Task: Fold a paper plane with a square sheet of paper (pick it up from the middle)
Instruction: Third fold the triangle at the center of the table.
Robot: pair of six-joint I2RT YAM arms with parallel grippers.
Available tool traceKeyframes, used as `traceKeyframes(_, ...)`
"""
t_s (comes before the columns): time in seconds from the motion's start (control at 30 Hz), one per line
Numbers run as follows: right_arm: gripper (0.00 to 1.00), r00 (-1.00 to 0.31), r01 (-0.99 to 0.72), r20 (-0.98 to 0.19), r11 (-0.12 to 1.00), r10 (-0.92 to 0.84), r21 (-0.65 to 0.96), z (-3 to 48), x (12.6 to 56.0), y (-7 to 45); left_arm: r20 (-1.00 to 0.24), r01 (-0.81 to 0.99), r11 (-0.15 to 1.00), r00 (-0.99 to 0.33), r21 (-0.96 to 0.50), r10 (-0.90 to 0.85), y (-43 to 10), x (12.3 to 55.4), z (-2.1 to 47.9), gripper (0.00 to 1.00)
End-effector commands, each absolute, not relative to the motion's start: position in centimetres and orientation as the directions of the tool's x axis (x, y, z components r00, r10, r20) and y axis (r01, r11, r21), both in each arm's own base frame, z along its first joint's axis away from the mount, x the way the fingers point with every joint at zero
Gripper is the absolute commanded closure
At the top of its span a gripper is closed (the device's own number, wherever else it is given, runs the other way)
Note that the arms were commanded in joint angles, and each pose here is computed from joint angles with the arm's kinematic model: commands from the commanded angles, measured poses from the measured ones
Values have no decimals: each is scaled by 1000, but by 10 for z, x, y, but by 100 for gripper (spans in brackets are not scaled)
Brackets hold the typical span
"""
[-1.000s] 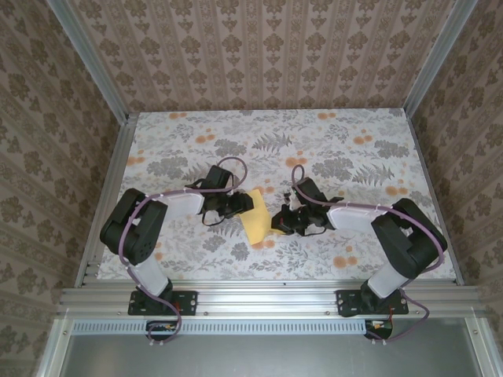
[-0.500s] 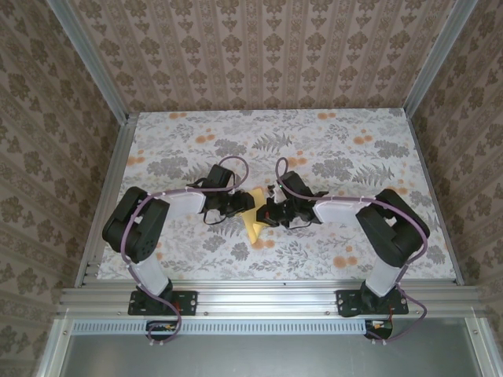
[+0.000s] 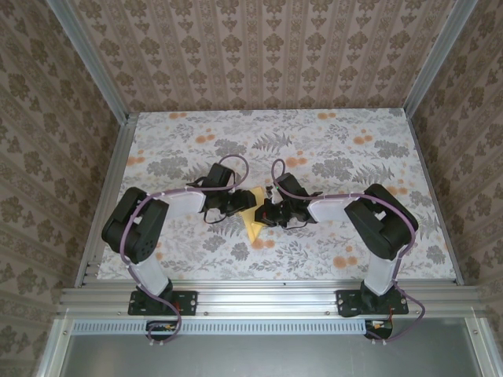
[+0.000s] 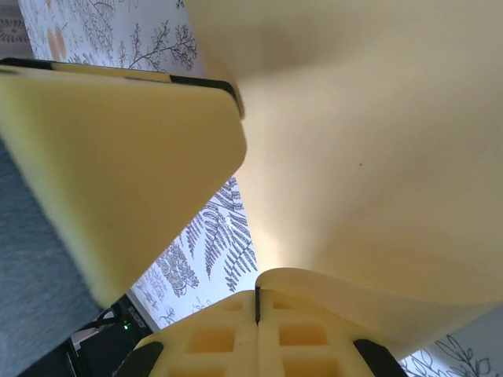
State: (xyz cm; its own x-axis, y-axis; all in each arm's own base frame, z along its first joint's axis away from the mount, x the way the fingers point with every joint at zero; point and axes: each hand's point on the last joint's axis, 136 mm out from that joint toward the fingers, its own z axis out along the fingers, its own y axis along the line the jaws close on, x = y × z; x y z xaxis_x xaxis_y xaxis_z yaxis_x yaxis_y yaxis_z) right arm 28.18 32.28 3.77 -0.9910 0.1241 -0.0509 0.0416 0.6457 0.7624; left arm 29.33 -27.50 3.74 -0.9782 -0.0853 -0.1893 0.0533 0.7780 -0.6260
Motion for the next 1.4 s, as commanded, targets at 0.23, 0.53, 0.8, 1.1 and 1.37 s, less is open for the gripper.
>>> traceKeyframes(0.23, 100, -989, 45, -60, 650, 139, 759, 34, 288, 326, -211, 47, 788, -971, -614, -107, -268, 305, 42, 44)
traceKeyframes(0.53, 100, -986, 34, -72, 614, 148, 789, 41, 295, 334, -145, 8, 804, -985, -595, -97, -267, 297, 17, 51)
traceKeyframes(0.8, 100, -984, 41, -75, 619, 161, 784, 35, 300, 335, -139, 5, 809, -986, -588, -95, -265, 295, 14, 51)
traceKeyframes(1.1, 99, -986, 32, -74, 610, 148, 791, 33, 300, 338, -133, 7, 809, -987, -588, -88, -266, 294, 13, 51)
traceKeyframes(1.37, 99, -988, 32, -67, 609, 139, 793, 28, 300, 340, -128, 10, 807, -988, -591, -82, -268, 293, 12, 51)
